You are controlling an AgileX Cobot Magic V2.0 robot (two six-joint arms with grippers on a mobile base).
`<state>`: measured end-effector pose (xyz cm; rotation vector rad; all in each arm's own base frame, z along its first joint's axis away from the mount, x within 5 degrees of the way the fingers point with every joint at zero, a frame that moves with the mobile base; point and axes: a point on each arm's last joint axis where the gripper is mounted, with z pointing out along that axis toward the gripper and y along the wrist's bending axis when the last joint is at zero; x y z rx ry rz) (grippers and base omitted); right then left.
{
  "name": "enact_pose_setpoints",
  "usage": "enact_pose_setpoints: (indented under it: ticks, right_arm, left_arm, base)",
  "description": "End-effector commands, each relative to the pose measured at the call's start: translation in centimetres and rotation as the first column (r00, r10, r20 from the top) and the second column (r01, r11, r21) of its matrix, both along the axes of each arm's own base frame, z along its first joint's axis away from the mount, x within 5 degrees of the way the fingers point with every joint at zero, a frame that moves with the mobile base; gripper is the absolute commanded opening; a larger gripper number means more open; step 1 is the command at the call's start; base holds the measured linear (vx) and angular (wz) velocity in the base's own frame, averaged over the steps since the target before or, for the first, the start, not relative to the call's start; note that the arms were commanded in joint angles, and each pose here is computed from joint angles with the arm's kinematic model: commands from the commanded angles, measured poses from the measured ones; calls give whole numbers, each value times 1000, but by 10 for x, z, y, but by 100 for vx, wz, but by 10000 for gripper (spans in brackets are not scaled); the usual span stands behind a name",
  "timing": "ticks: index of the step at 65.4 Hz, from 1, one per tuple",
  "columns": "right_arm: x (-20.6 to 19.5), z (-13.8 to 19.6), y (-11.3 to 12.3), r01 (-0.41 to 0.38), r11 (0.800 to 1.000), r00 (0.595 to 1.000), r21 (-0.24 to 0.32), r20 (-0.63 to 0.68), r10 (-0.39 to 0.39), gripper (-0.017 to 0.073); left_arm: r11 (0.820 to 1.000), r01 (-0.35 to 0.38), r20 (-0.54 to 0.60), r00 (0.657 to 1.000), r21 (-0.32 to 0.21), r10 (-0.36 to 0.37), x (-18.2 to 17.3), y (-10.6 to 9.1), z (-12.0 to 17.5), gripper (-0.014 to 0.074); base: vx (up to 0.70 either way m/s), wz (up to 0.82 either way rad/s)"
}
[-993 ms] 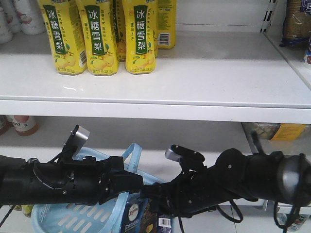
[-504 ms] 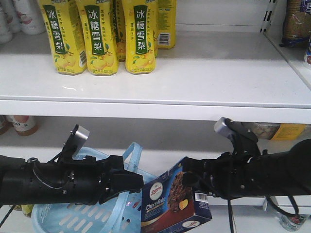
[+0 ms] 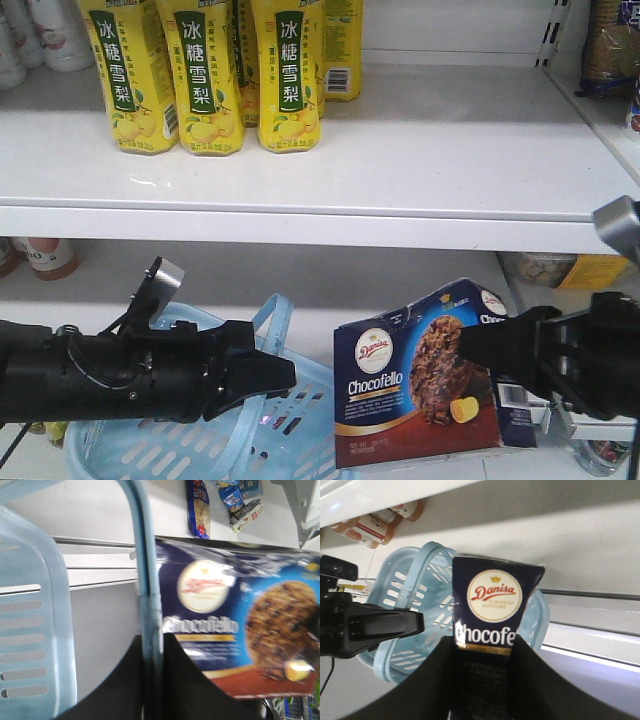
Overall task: Left arm holds basket, right arm returns cookies
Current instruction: 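Lift the cookie box out of the basket with the right gripper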
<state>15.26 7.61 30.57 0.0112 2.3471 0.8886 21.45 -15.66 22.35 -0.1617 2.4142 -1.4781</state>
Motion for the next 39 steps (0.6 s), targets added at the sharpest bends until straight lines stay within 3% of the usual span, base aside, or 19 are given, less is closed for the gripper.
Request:
enact_pose_setpoints:
  ticks: [1, 15, 22, 26, 31, 39]
  right_arm:
    - [-14, 27, -5, 17, 998, 993, 55, 112, -23, 227]
    - [-44, 71, -10, -11, 997, 951, 72, 307, -12, 229]
    - [-48, 95, -16, 23, 999, 908, 32, 418, -35, 230]
    - [-48, 108, -19, 58, 998, 880, 37, 470, -69, 230]
    - [-49, 124, -24, 110, 992, 832, 56, 541, -123, 230]
    - [-47, 147, -33, 200, 974, 712, 101, 669, -216, 230]
  left_arm:
    - [996, 1, 83, 997, -93, 7, 3, -3, 25, -6]
    - [996, 1, 83, 997, -93, 7, 3, -3, 25, -6]
    - [996, 1, 83, 997, -93, 7, 3, -3, 25, -6]
    - [996, 1, 83, 997, -93, 7, 3, -3, 25, -6]
    - [996, 1, 83, 997, -93, 7, 3, -3, 25, -6]
    - [996, 1, 83, 997, -93, 7, 3, -3, 25, -6]
  base:
    - [0, 0]
    - [0, 0]
    - [0, 0]
    - [0, 0]
    - [0, 0]
    - [0, 0]
